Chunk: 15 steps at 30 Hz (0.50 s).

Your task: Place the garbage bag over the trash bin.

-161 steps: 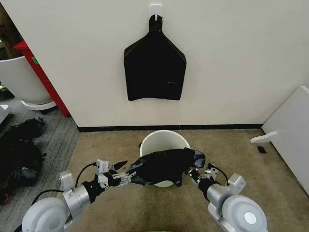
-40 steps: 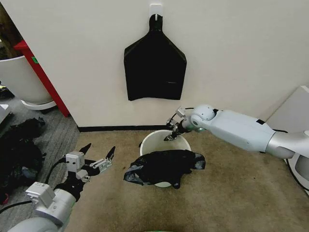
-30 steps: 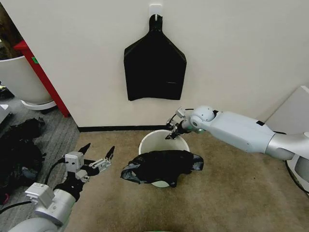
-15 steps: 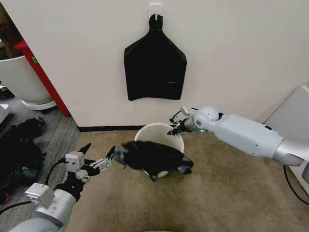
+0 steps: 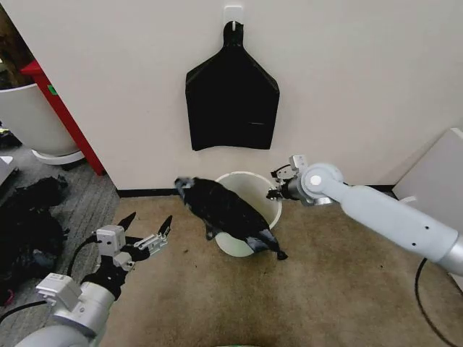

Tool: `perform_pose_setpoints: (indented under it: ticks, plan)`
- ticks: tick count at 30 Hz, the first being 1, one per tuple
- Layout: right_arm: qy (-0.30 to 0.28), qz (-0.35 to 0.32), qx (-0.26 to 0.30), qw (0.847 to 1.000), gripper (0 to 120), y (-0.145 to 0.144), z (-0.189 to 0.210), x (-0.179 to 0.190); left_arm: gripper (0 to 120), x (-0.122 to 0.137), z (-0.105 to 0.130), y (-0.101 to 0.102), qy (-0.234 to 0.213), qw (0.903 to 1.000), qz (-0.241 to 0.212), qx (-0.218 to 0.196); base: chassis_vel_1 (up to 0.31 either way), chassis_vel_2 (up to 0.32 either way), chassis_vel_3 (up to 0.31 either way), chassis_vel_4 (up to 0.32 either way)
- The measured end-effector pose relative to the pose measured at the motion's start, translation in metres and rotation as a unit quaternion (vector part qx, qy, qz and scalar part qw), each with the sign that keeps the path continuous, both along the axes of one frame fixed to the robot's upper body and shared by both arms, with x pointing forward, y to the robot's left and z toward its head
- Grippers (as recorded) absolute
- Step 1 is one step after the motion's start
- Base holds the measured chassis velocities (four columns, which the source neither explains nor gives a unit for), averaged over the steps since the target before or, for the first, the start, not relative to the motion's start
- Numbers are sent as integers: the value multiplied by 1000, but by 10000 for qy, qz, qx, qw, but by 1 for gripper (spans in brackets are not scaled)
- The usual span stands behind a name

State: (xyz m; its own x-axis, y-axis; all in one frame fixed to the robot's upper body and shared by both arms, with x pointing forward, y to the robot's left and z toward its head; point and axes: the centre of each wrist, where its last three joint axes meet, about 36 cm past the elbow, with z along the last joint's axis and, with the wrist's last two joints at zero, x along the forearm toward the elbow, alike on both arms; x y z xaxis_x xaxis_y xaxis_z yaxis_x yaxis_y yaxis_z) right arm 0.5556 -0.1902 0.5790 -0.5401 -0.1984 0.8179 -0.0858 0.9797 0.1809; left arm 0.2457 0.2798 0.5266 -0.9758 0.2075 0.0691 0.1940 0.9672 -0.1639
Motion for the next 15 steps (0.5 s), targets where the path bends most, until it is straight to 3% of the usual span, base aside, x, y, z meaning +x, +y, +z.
perform_pose_setpoints:
  ticks: [4, 9, 15]
  plan:
    - [-6, -473, 172, 9987, 0, 1, 5, -16, 100, 3, -2, 2, 18, 10000, -5, 19, 0, 0, 0, 0]
    - [126, -1472, 267, 9887, 0, 6, -15, -44, 100, 12, -6, 4, 38, 9999, -83, 68, 0, 0, 0, 0]
    - [98, -1905, 234, 9814, 0, 11, -35, -66, 100, 18, -11, 4, 108, 9998, -161, 92, 0, 0, 0, 0]
